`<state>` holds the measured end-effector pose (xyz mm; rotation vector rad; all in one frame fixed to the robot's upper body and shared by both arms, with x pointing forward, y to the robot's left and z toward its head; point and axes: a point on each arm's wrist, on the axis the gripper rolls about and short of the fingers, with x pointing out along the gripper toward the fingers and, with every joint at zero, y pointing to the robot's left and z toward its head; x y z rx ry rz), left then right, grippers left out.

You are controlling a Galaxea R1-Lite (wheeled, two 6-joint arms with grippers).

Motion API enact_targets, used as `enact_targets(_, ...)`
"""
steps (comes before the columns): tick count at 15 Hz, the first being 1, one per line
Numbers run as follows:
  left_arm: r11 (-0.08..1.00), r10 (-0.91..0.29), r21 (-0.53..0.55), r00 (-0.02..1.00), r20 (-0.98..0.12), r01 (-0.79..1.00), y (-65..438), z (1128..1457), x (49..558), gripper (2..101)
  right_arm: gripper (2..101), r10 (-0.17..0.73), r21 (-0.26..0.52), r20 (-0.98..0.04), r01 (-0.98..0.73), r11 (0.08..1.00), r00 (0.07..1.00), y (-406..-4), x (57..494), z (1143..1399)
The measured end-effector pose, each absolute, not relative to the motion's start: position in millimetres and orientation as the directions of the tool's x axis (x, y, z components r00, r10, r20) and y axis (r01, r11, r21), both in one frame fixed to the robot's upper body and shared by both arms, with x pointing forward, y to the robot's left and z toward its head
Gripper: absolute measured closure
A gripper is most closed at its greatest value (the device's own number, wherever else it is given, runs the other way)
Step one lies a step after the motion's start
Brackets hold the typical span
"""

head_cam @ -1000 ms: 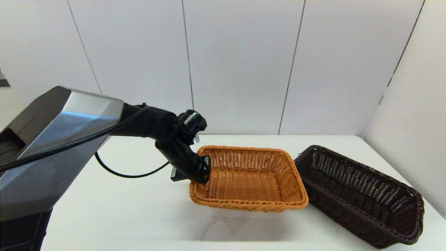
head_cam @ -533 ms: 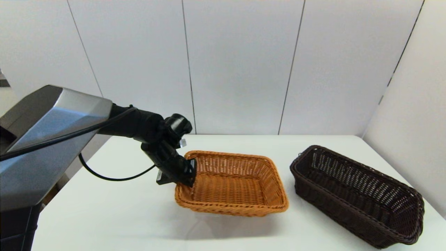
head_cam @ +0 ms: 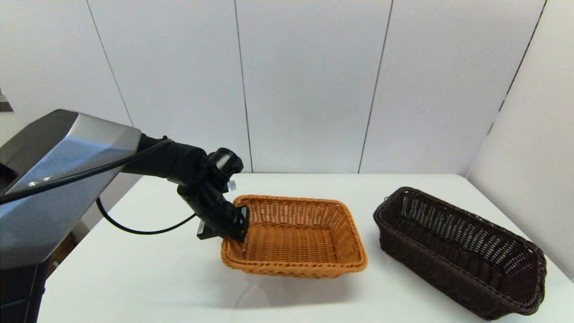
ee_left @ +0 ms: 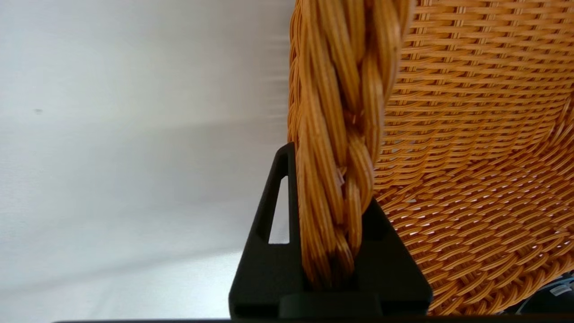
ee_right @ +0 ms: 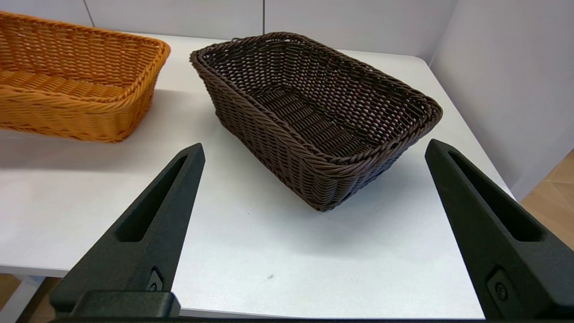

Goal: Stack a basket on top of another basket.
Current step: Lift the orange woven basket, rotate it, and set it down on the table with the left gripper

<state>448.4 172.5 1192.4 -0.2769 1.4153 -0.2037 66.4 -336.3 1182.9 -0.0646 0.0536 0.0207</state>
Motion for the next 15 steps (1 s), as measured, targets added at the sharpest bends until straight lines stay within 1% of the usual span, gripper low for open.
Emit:
enact_targets(1,0.951,-0.303,-0.309,0.143,-0.942,-0.02,170.5,1192.0,447.6,83.5,5.0,0.019,-0.064,-0.054,-0.023,0.998,0.998,-336.3,66.4,1182.9)
enact_targets(2,0.951,-0.303,-0.309,0.14,-0.943,-0.017,169.3,1191.5,447.0,73.8,5.0,0.019,-0.064,-0.054,-0.022,0.998,0.998,-336.3,66.4,1182.9)
enact_targets(4,0.951,-0.304,-0.308,0.138,-0.943,-0.012,168.0,1191.4,446.2,57.4,5.0,0.019,-0.064,-0.054,-0.023,0.998,0.998,-336.3,66.4,1183.0)
enact_targets(7,0.951,-0.305,-0.309,0.145,-0.941,-0.001,166.8,1195.0,444.7,41.3,5.0,0.019,-0.064,-0.053,-0.022,0.998,0.998,-336.3,66.4,1183.0)
enact_targets(9,0.95,-0.308,-0.312,0.155,-0.939,-0.001,168.9,1202.3,442.7,33.2,5.0,0.019,-0.063,-0.052,-0.022,0.998,0.998,-336.3,66.4,1183.0)
enact_targets(11,0.949,-0.309,-0.315,0.176,-0.935,-0.012,182.1,1217.9,440.7,26.9,5.0,0.019,-0.063,-0.052,-0.022,0.998,0.998,-336.3,66.4,1183.0)
enact_targets(15,0.949,-0.289,-0.311,0.247,-0.925,-0.056,238.8,1262.9,431.9,18.7,5.0,0.019,-0.063,-0.052,-0.022,0.998,0.998,-336.3,66.4,1183.1)
